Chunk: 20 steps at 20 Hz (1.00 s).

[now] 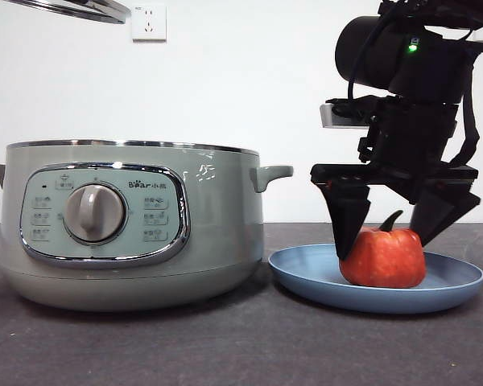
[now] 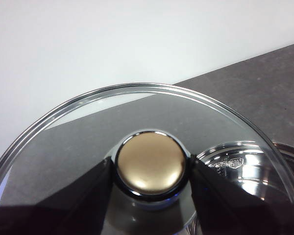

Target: Take the pumpkin out from the steamer,put the pumpkin in the blue plate,close the lid

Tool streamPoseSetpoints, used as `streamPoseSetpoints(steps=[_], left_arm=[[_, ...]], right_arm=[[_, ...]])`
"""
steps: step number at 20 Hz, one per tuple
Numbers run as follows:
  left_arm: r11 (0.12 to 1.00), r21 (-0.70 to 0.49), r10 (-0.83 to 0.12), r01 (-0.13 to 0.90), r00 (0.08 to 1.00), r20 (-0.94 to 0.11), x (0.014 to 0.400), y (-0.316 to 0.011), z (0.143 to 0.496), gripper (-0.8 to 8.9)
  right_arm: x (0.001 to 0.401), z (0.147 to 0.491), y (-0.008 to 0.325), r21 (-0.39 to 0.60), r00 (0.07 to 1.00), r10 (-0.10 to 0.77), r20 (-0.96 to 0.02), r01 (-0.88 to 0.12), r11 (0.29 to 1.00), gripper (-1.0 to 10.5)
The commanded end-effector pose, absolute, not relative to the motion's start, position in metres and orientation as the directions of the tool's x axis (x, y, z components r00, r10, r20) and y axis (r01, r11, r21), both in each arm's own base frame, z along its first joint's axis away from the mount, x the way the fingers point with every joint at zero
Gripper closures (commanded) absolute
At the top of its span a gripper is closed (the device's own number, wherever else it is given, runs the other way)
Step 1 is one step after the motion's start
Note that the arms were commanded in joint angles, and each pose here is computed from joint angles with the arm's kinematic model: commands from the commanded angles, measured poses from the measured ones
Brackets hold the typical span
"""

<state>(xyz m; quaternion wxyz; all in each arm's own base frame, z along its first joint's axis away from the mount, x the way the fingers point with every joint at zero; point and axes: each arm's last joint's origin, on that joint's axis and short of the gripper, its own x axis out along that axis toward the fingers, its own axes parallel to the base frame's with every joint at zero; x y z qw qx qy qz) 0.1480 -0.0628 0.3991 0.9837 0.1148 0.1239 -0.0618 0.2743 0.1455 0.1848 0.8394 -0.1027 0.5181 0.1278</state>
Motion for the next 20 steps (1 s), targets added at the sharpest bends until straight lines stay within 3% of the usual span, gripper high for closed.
streamPoseSetpoints(steps=[1, 5, 9, 20], left_arm=[[0.970, 0.202, -0.096, 0.138, 0.974, -0.203, 0.144, -0.061, 0.408, 8.26], [0.969, 0.195, -0.112, 0.155, 0.971, -0.213, 0.144, -0.061, 0.407, 8.27], [0.952, 0.120, -0.247, 0.282, 0.938, -0.242, 0.147, -0.067, 0.404, 8.27], [0.864, 0.046, -0.414, 0.501, 0.761, -0.500, 0.210, -0.106, 0.355, 8.27]], right_arm=[[0.273, 0.179, 0.144, -0.045, 0.410, 0.097, -0.907, -0.324, 0.945, 3.4], [0.272, 0.187, 0.144, -0.039, 0.431, 0.110, -0.896, -0.323, 0.945, 3.5], [0.260, 0.222, 0.138, -0.015, 0.518, 0.164, -0.840, -0.324, 0.946, 3.5], [0.192, 0.328, 0.101, 0.054, 0.790, 0.305, -0.532, -0.327, 0.943, 3.5]])
